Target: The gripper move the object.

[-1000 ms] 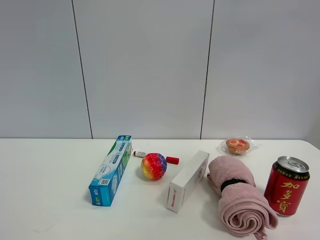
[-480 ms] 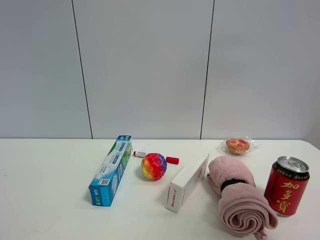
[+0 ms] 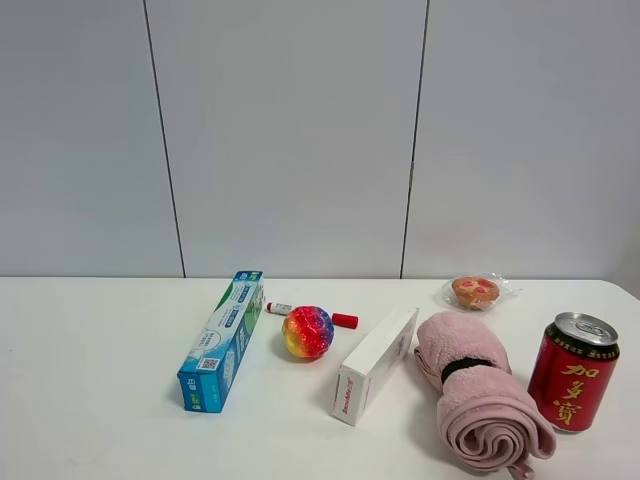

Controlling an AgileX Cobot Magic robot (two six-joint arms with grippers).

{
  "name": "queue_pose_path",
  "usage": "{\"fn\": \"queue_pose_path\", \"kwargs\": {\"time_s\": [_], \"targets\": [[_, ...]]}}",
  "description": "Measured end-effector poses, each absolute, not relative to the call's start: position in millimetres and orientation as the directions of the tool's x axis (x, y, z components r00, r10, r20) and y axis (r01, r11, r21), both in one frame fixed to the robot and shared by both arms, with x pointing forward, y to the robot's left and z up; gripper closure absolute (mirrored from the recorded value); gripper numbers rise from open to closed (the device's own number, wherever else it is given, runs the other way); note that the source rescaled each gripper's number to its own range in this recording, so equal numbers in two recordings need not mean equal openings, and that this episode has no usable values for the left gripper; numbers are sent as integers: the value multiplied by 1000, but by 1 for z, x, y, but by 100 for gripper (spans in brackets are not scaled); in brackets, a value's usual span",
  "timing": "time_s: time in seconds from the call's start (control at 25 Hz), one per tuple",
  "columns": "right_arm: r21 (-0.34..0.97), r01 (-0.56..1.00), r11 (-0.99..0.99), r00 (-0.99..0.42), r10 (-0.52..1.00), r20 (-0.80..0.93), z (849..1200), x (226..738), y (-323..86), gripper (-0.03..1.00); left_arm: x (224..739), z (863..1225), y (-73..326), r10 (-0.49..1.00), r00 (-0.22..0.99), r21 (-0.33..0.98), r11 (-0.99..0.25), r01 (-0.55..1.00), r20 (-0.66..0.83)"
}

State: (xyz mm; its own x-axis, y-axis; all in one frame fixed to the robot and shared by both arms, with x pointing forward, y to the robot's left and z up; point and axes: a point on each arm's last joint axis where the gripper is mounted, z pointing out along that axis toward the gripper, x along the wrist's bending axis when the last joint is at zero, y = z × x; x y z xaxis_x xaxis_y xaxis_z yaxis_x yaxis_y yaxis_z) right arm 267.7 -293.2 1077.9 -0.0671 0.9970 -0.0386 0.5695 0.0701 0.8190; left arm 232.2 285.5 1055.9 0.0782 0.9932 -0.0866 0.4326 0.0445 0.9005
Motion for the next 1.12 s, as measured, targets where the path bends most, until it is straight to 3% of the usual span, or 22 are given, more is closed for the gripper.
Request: {"fn": "queue_pose_path", "kwargs": {"time_s": [0.48,0.72,1.12], "targets": [[879,475,46,-46,999,-27,1053,235,-292,-3,232,1056,286,993,78,900,44,433,-87],[885,464,-23,37,999,7,1053,234,-297,-3,232,1056,286,993,78,900,44,433,-87],[887,462,-29,48,999,8,1053,234,-298,-3,232,1056,286,993,78,900,44,433,-87]]}}
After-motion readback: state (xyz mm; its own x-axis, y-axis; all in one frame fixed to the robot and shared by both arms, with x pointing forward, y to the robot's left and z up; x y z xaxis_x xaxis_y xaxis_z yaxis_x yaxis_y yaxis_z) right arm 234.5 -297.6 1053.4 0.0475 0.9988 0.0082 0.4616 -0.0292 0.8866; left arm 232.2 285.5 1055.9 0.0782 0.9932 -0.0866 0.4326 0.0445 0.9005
